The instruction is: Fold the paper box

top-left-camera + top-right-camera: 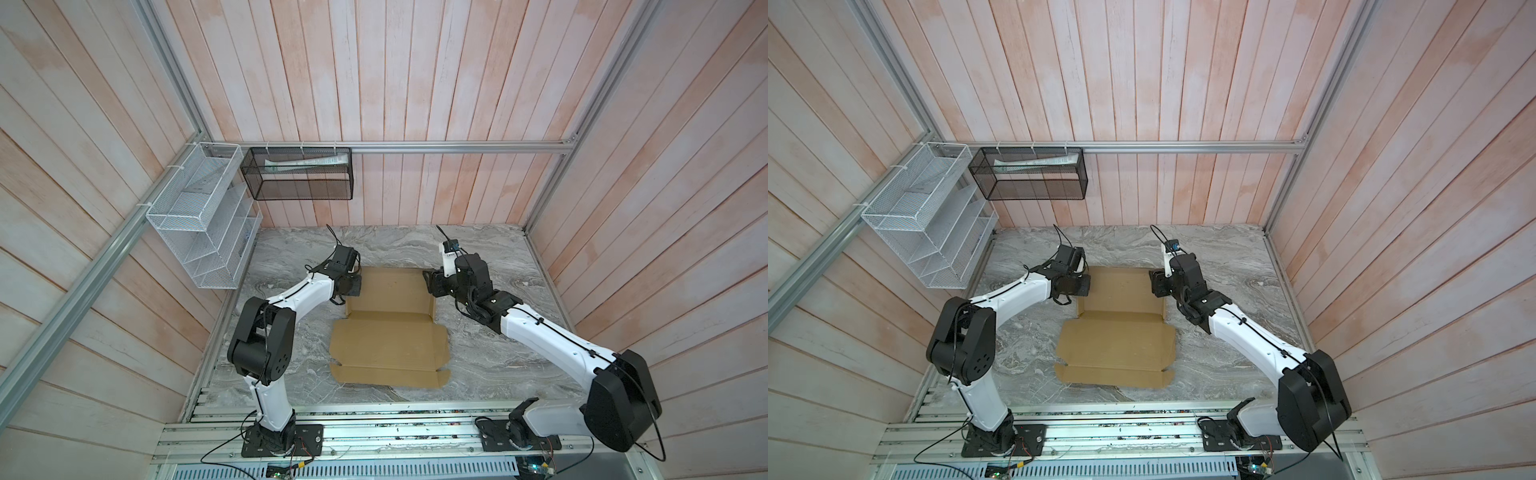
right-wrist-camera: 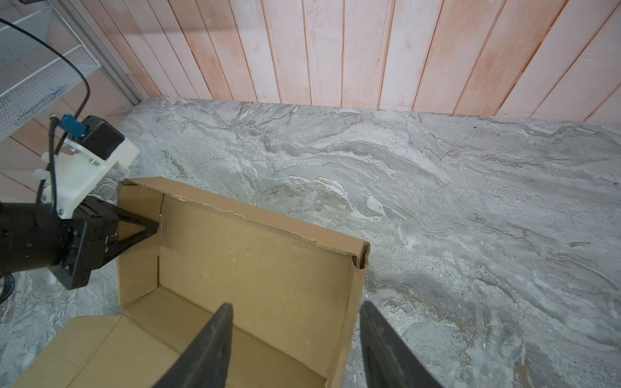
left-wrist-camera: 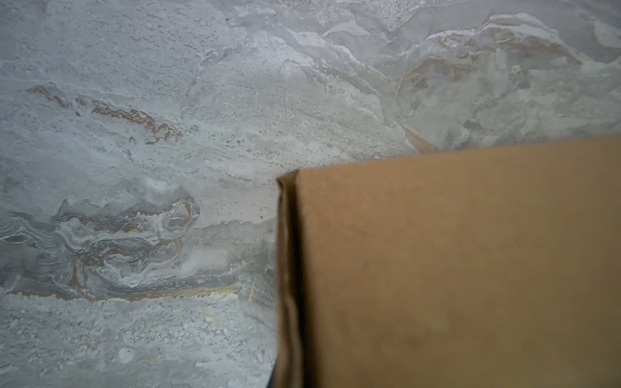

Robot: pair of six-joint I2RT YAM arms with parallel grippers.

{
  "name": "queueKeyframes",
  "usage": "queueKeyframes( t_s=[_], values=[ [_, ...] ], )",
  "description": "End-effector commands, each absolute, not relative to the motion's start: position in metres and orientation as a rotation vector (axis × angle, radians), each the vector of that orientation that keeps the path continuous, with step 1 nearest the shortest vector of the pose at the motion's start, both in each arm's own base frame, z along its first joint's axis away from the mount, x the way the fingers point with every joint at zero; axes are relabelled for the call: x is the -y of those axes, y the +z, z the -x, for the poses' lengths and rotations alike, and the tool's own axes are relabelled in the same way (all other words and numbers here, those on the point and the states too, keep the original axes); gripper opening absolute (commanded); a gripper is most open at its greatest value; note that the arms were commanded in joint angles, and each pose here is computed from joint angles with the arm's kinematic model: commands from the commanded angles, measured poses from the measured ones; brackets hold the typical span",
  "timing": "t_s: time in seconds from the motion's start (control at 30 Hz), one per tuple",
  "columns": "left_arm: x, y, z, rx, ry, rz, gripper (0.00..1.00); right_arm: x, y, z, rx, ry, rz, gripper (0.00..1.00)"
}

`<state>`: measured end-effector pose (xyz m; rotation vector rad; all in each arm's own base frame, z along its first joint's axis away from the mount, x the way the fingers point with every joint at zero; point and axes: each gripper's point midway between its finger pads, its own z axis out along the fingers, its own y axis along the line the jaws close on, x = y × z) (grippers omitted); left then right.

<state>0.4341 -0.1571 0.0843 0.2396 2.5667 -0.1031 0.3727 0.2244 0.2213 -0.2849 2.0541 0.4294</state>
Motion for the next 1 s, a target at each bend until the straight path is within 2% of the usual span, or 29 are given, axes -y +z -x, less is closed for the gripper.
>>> queueKeyframes(
  t_s=[0.0, 0.37, 0.5, 0.67, 0.97],
  values=[
    [0.15, 0.066, -0.425, -2.659, -0.069, -0.291, 0.0, -0.232, 0.223, -0.375, -2.061, 0.458, 0.325, 0.61],
    [0.152, 0.054, -0.436, -2.692, -0.068, -0.308, 0.0, -0.257, 0.197, -0.381, -2.14, 0.551, 0.381, 0.57],
    [0.153, 0.05, -0.439, -2.695, -0.069, -0.307, 0.0, -0.267, 0.186, -0.384, -2.172, 0.592, 0.394, 0.48],
    [0.153, 0.047, -0.439, -2.698, -0.068, -0.304, 0.0, -0.28, 0.172, -0.388, -2.195, 0.635, 0.424, 0.32],
    [0.151, 0.043, -0.439, -2.704, -0.066, -0.299, 0.0, -0.299, 0.146, -0.398, -2.242, 0.652, 0.459, 0.24]
  ],
)
